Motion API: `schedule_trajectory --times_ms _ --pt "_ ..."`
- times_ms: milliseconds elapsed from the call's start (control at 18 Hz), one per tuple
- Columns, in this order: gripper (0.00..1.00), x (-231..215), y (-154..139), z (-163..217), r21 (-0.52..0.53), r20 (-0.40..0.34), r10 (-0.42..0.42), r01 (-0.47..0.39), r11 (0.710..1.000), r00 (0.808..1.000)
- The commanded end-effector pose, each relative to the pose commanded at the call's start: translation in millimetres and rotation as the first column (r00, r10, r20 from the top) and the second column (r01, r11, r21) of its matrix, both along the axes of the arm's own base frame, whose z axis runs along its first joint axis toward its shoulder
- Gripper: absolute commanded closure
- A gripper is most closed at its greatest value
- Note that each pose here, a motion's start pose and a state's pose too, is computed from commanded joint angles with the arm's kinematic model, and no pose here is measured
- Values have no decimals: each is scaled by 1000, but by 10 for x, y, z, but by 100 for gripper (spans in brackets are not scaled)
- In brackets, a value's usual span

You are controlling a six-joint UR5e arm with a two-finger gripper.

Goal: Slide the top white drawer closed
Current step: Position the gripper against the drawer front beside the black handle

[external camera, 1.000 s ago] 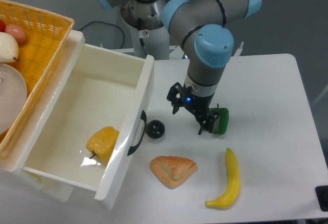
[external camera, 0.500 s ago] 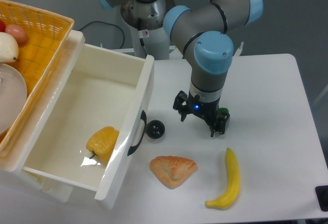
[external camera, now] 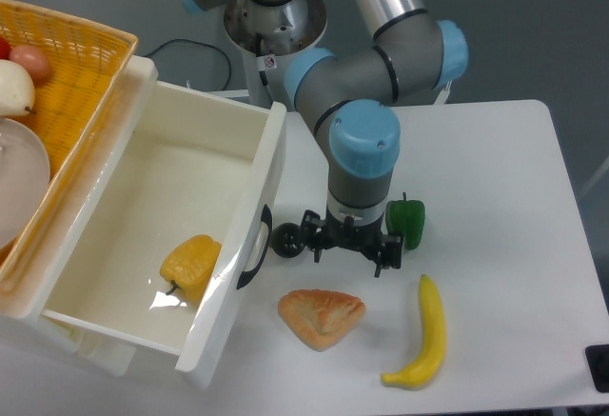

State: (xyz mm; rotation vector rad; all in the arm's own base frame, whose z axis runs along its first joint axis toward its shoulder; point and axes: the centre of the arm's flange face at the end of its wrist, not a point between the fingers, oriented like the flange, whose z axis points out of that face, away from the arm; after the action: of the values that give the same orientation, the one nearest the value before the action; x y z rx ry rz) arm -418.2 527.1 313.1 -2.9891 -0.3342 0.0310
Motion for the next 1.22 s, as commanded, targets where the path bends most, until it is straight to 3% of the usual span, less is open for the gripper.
schedule_trajectory --times_ms 389,500,611,1222 --pt "0 -129 66 -535 -36 75 8 -5 999 997" --pt "0 -159 28 -534 34 174 36 -43 999 984" --pt "0 -217 -39 -528 65 225 52 -69 996 973" --pt "0 45 125 -488 71 227 8 -25 997 974"
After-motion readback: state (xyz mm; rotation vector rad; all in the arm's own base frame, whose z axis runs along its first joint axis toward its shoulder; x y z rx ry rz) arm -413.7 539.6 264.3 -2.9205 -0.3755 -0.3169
